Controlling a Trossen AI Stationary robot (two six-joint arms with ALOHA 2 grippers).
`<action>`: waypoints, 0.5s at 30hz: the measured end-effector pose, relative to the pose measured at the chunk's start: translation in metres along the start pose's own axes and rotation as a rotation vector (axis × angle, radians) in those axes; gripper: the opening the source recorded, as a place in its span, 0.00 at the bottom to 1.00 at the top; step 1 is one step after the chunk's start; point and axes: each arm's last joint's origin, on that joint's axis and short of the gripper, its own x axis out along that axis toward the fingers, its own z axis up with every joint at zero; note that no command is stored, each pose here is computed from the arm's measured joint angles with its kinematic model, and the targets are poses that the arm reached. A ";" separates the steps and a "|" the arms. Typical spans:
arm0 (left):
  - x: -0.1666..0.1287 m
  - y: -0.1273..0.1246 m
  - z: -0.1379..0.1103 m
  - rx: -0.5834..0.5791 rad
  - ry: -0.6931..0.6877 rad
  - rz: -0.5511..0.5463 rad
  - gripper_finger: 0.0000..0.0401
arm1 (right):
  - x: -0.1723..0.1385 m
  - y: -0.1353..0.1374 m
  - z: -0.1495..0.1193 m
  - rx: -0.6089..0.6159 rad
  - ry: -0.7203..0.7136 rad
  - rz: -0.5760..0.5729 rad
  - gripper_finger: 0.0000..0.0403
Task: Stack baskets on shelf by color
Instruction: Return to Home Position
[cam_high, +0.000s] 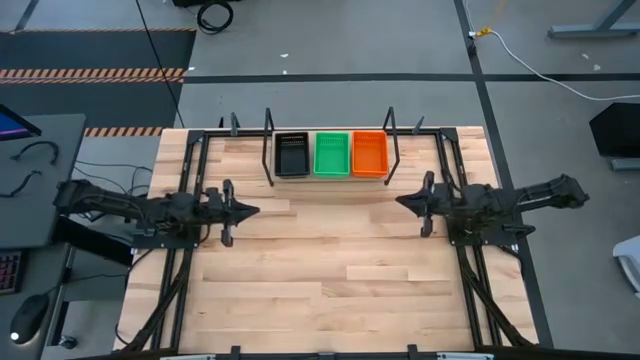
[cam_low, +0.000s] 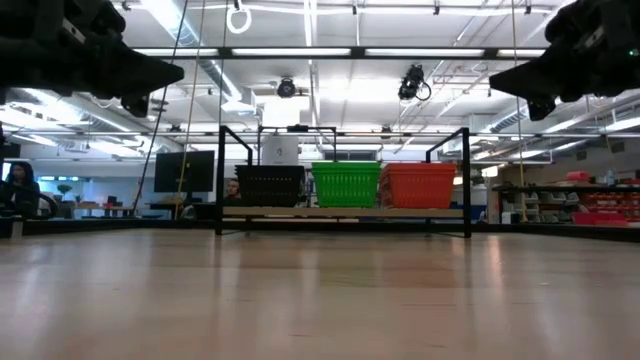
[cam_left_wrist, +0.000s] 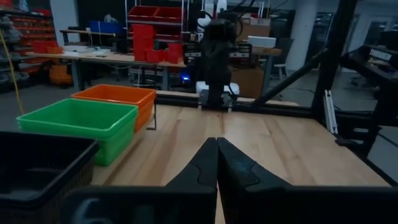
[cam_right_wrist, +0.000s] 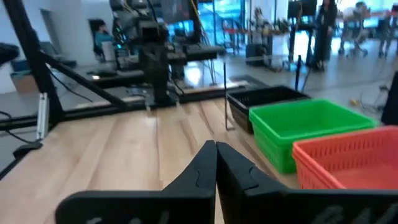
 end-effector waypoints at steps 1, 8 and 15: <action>-0.001 0.000 0.000 -0.001 -0.001 0.001 0.01 | -0.002 -0.001 -0.001 -0.008 -0.015 0.005 0.02; -0.008 0.002 -0.002 -0.002 0.028 0.003 0.01 | -0.009 -0.007 -0.014 -0.022 -0.078 0.051 0.01; -0.014 0.001 -0.009 -0.022 -0.015 -0.035 0.01 | -0.012 -0.007 -0.020 -0.059 -0.091 0.085 0.01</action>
